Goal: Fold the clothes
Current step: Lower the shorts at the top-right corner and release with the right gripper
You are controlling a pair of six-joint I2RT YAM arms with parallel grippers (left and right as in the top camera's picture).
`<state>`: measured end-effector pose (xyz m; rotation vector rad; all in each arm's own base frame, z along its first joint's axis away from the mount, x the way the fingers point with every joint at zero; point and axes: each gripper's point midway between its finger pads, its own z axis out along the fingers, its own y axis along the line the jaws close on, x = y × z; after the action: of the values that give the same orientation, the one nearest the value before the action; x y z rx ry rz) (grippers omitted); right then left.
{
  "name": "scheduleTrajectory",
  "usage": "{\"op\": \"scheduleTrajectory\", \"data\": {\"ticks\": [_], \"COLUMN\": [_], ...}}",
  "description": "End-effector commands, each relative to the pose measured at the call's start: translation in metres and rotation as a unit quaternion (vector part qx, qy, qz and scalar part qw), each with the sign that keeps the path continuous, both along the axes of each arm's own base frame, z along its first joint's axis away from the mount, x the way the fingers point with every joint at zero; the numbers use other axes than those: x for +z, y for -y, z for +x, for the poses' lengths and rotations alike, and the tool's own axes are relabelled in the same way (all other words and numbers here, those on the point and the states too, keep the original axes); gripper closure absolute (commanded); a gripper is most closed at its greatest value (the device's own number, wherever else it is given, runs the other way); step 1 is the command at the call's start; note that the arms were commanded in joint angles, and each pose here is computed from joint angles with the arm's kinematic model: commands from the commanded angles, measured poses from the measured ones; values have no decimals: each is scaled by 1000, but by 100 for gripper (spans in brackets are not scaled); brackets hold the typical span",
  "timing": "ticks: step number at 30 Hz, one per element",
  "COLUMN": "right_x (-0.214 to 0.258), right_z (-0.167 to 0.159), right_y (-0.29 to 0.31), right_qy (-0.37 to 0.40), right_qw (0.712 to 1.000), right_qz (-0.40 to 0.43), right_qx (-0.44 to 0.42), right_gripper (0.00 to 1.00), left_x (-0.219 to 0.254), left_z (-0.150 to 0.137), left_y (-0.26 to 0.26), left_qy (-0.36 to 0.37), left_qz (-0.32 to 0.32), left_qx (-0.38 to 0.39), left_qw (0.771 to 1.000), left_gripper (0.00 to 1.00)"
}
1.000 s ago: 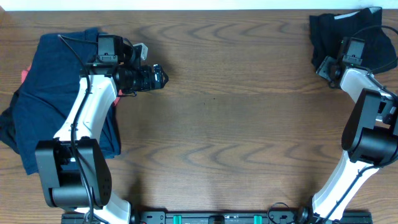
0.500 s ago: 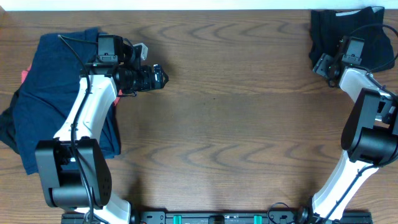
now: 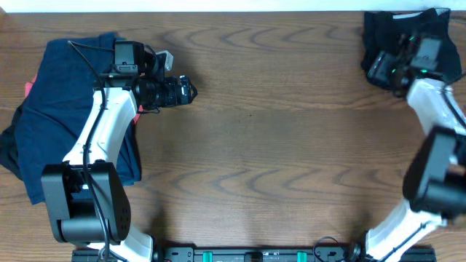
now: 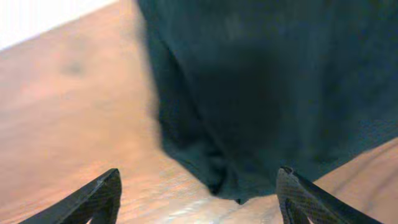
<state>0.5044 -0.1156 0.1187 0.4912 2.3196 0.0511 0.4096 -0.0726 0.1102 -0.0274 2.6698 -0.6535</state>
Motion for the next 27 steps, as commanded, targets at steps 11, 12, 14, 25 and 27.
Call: {"op": "scheduleTrajectory", "data": {"ticks": [11,12,14,25,27], "right_x": [264,273,293,340,340], "right_z": [-113,-121,-142,-194,-195], "right_y": [-149,-156,-170,-185,-182], "right_qy": [255,265,287,350,353], "right_qw": [915,907,889,859,859], "right_qz": [93,95,99,59,44], "right_qx": [298,312,342,368,369], "right_gripper": [1,1,1,1,1], "left_x": [-6,-6,-6,-6,-6], "left_z": [-3,-3,-3,-3,-3], "left_y": [1,1,1,1,1], "left_qy": [-5,-5,-5,-5,-5], "left_qz": [8,8,8,8,8], "left_qx": [-7,-7,-7,-7,-7], "left_qw": [1000,1000,1000,1000,1000], "left_gripper": [2,2,2,2,2]}}
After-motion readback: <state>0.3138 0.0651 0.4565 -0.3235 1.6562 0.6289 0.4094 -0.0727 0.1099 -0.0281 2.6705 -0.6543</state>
